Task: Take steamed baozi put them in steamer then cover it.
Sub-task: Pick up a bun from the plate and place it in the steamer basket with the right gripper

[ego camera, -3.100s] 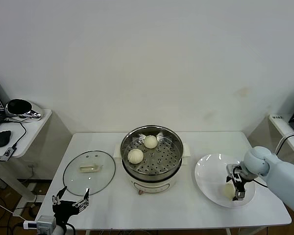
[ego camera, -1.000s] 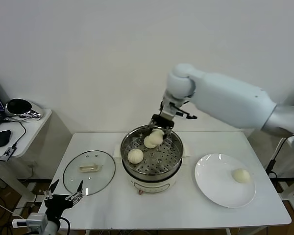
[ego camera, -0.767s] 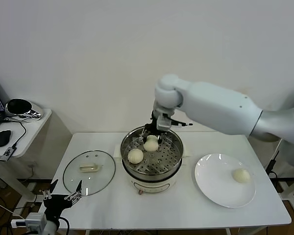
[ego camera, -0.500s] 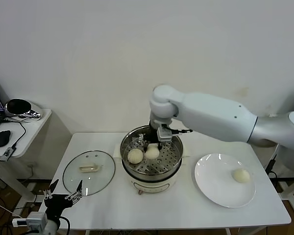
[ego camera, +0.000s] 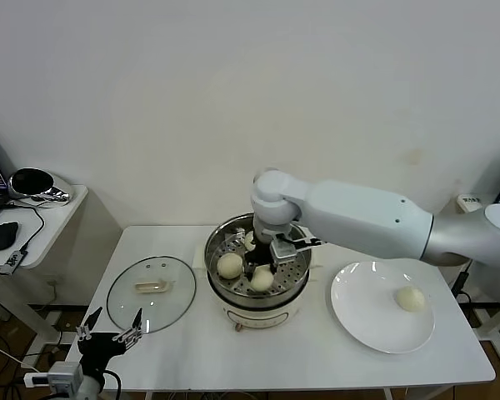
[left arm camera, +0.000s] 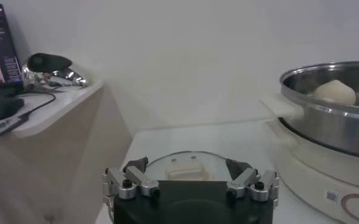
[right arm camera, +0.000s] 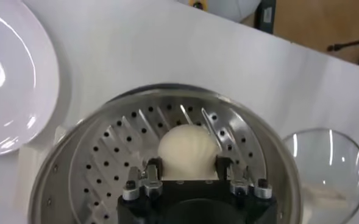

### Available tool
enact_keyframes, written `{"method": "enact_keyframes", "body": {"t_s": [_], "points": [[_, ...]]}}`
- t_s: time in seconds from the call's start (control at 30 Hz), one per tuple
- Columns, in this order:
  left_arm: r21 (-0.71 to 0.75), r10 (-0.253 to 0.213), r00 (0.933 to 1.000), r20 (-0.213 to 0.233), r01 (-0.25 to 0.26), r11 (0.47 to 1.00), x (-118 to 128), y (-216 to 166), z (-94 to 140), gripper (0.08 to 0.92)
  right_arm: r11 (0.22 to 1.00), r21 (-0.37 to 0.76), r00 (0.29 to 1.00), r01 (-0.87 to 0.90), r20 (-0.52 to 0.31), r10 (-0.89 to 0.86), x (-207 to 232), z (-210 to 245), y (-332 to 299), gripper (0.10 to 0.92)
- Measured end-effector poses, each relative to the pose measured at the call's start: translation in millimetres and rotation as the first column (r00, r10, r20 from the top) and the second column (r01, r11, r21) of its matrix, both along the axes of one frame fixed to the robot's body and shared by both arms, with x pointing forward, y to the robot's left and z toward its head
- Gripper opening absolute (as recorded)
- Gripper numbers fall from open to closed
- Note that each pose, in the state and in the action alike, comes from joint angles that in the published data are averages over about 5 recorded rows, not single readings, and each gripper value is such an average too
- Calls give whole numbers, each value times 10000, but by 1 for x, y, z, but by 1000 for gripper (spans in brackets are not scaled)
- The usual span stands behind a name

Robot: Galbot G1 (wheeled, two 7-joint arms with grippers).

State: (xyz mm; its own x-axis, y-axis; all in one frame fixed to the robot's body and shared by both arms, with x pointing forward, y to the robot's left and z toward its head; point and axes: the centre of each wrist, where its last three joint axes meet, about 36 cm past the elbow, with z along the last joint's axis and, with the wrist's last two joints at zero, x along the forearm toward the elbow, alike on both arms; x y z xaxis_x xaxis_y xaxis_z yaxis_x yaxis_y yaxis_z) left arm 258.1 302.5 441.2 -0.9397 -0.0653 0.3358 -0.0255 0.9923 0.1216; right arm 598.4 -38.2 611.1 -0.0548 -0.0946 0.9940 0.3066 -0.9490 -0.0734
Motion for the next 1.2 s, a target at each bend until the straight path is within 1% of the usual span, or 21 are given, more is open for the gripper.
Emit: {"method": "enact_keyframes", "body": {"t_s": [0.37, 0.47, 0.63, 0.77, 1.0, 1.1, 1.2], "points": [[-9, 4, 10000, -47, -4, 10000, -1, 0, -1, 823, 10000, 9, 10000, 15, 62, -15, -1, -12, 3, 552], [-19, 7, 10000, -88, -8, 10000, -1, 0, -3, 823, 9999, 37, 9999, 157, 40, -157, 0, -14, 1, 608], [-11, 8, 9999, -106, -8, 10000, -1, 0, -4, 823, 9981, 261, 9984, 559, 7, -559, 4, -7, -5, 752], [-5, -5, 10000, -94, 5, 10000, 0, 0, -3, 823, 9934, 581, 9951, 992, -89, -988, 8, 6, -10, 815], [29, -87, 9999, -71, 87, 10000, 1, 1, -2, 823, 9659, 1227, 9735, 2281, -127, -2283, 21, 53, -37, 823], [34, -165, 9999, -45, 165, 9999, 2, 0, -2, 823, 9323, 1557, 9449, 3265, -280, -3263, 26, 77, -59, 823], [37, -250, 9997, -16, 250, 9997, 4, 0, -2, 823, 8691, 1848, 8882, 4589, -690, -4543, 29, 97, -88, 823]]}}
